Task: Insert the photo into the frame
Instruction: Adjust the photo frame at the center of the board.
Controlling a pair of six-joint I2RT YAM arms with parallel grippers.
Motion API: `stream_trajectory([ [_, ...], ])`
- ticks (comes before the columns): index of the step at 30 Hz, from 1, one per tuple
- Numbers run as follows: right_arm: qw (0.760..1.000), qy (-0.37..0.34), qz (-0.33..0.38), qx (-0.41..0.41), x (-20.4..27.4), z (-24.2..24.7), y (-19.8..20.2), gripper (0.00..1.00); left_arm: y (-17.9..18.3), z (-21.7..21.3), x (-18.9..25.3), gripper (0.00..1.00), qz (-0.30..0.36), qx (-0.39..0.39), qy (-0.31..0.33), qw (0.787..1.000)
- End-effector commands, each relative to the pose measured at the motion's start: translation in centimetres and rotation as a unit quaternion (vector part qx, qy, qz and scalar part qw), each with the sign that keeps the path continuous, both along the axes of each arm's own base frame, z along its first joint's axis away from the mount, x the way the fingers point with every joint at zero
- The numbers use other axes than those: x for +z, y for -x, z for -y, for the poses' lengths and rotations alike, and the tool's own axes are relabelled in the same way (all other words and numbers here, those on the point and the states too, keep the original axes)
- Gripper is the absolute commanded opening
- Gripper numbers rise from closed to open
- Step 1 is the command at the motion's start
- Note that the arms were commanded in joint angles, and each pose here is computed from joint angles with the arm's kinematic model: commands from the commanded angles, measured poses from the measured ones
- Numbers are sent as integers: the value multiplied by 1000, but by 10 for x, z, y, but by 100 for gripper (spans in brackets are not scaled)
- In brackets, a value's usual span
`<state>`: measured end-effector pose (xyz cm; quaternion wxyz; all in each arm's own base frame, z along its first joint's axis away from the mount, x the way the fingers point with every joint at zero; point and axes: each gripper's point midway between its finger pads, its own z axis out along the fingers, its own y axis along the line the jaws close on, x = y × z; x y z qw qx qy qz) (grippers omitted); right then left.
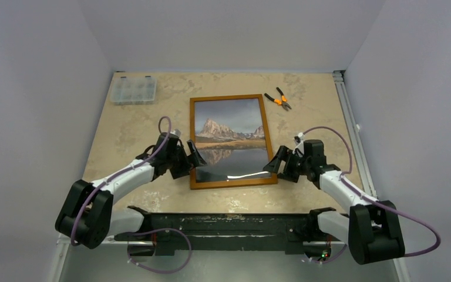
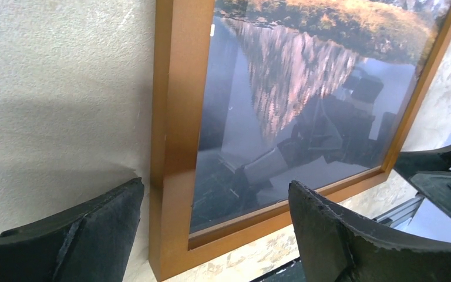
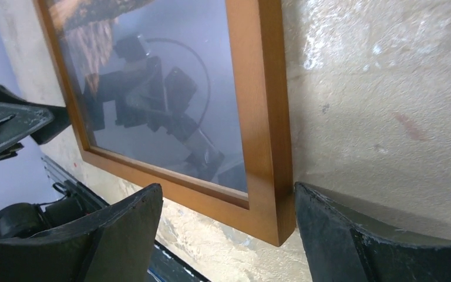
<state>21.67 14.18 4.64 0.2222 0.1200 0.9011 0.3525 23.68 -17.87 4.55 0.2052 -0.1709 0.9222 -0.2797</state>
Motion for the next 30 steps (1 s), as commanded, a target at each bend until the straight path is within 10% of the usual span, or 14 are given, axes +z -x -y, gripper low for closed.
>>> stream_trajectory([
  [1,999,51,-8,-10,8,11,-19,82,5,-14,-9,91,-26,-6,-49,998],
  [16,999,36,-18,18,-3,-7,-84,81,-44,3,-7,91,-32,-2,-34,999],
  [30,999,5,-24,40,4,-14,-55,80,-26,28,-22,89,-50,-27,-16,998],
])
